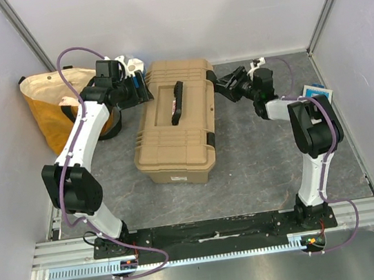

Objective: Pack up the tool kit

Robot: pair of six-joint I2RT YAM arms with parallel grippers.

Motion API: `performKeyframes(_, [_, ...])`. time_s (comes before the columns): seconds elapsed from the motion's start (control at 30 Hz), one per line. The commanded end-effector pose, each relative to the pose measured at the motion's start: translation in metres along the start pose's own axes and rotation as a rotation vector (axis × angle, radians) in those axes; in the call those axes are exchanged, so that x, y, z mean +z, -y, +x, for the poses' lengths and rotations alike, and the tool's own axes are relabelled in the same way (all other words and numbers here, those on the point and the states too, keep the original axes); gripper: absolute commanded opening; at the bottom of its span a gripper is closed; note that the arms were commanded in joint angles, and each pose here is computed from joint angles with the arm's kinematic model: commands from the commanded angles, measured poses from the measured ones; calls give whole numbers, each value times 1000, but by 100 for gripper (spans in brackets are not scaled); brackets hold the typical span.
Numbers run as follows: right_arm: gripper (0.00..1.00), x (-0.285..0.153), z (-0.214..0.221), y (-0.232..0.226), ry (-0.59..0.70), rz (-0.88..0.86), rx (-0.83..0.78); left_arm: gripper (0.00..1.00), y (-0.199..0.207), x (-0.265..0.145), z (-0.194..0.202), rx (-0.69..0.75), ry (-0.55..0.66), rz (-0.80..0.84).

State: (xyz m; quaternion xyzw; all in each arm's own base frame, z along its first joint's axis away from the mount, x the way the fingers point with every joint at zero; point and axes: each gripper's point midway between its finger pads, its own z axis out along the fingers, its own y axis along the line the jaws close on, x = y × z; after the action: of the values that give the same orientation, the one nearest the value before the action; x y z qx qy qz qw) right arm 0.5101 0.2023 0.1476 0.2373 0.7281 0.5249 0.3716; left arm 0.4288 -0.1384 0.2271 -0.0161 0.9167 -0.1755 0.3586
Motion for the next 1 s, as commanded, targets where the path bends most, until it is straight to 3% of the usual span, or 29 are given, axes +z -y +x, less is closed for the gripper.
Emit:
performKeyframes(0.0, [65,6,18,6,-66,140,-152,80,0,0,0,-8,-17,1])
performKeyframes(0.5, [60,-8,41,59,-122,300,-198,80,1,6,6,-6,-42,14])
performKeyframes(0.97, [55,-37,64,98,-144,417,-120,80,-1,7,11,-10,-60,11])
